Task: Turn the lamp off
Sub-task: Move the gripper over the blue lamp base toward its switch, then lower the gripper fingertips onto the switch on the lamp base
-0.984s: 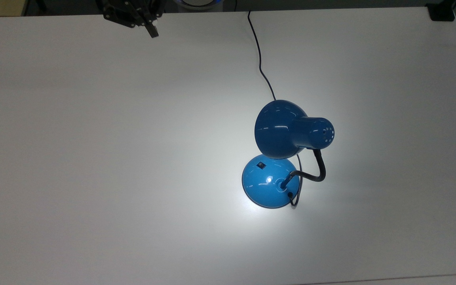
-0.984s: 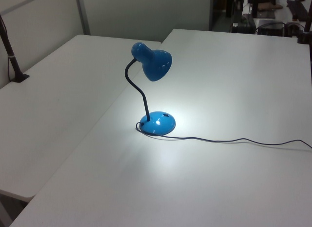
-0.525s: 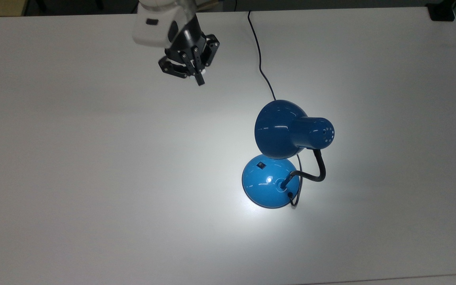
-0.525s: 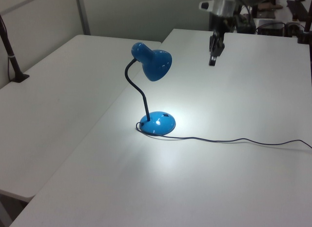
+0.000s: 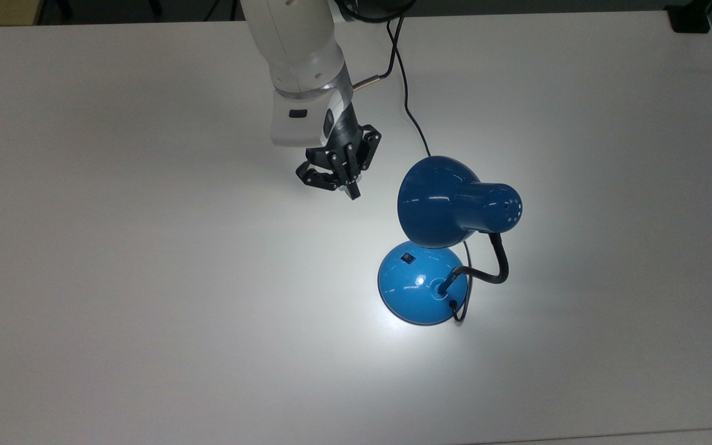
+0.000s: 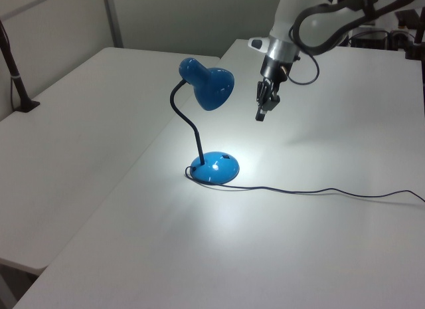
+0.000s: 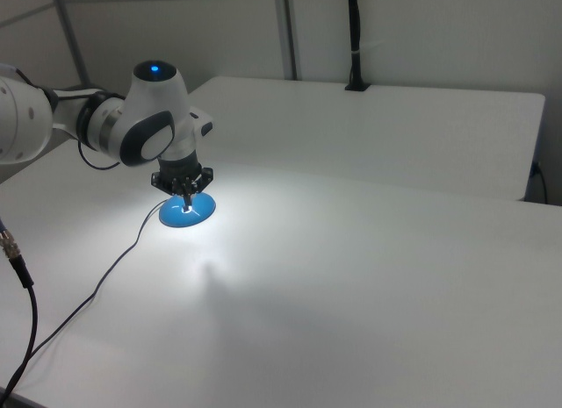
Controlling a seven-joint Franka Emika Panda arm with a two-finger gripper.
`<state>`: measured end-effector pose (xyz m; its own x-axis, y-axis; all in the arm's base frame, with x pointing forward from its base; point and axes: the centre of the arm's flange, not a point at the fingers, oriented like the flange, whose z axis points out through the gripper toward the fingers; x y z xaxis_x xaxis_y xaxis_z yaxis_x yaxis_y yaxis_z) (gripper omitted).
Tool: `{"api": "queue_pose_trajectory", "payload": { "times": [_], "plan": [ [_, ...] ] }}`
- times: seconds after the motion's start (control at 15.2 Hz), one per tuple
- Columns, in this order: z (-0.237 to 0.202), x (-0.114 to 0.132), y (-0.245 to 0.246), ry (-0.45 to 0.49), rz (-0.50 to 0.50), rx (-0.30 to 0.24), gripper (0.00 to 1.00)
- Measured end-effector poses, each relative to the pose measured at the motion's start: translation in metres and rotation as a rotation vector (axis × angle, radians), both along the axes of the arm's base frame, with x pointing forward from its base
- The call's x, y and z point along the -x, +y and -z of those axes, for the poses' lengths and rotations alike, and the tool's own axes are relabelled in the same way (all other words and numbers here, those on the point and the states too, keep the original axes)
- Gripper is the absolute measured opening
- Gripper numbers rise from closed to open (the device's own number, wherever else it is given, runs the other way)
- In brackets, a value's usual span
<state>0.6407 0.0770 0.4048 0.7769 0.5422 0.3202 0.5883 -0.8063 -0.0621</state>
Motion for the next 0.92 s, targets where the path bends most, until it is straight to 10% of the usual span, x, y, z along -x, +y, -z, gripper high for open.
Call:
{"api": "queue_pose_trajectory", "payload": {
  "times": [0.92],
  "plan": [
    [0.047,-0.045,0.052,-0.106,-0.065,0.012,0.01]
  ]
}}
